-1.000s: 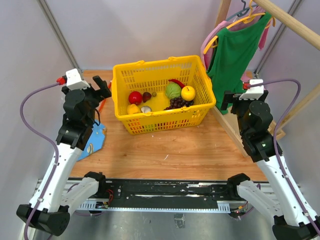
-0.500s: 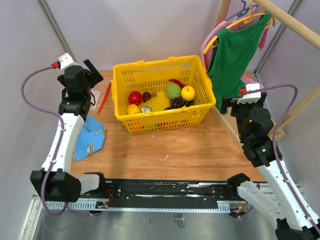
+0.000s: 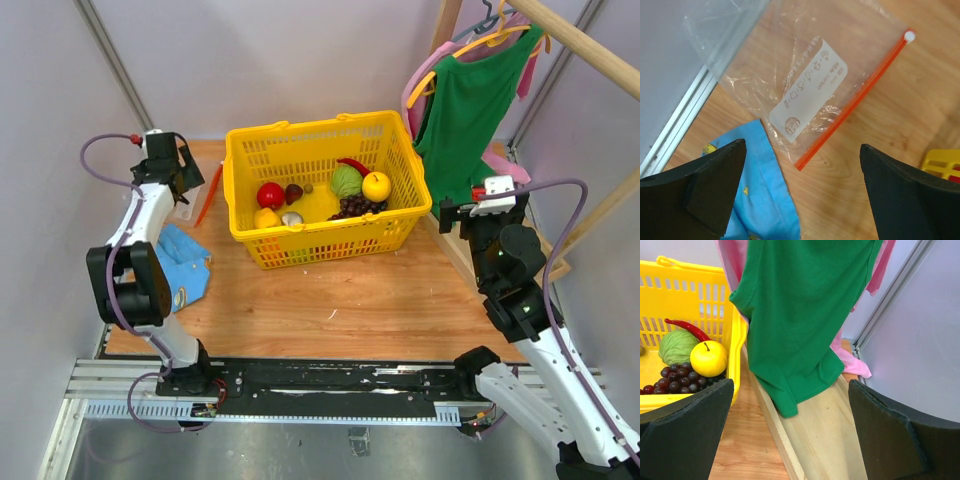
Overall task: Place the food in the zip-top bag and seal the zipper
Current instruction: Pick up the zipper food storage bag at the corner of the board.
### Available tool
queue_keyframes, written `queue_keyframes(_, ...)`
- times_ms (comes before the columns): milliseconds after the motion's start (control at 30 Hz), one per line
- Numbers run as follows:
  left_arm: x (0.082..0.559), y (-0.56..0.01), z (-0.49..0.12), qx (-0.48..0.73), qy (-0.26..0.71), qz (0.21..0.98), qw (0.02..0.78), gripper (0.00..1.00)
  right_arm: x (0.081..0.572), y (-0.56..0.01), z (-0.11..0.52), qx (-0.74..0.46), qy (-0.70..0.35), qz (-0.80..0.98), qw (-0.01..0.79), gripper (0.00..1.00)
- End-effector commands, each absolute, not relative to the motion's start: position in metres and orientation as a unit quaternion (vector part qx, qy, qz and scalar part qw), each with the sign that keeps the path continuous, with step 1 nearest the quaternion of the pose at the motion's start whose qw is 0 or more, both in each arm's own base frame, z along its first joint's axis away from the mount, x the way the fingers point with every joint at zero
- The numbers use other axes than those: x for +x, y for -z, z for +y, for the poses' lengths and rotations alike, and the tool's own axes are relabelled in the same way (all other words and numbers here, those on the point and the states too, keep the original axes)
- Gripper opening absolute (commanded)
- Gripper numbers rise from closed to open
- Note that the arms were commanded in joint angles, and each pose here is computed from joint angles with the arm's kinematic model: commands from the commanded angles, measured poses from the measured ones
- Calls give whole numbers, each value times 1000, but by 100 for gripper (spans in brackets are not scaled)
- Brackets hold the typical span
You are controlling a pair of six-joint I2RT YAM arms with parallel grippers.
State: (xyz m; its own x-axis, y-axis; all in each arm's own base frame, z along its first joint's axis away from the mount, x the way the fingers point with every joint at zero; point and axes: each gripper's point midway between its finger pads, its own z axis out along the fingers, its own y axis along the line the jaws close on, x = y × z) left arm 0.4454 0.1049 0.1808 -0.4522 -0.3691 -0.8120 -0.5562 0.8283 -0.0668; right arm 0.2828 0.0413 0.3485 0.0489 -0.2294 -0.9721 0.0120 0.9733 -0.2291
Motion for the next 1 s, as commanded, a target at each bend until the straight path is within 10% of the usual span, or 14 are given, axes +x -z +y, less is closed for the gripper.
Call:
queue_keyframes(0, 450, -164, 110, -200, -137, 881, 406, 100, 281, -357, 39, -78, 94, 669, 733, 98)
queue_keyframes(967, 497, -30, 85, -62, -55, 965, 247, 75, 293, -345, 45, -99, 109, 684, 715, 98)
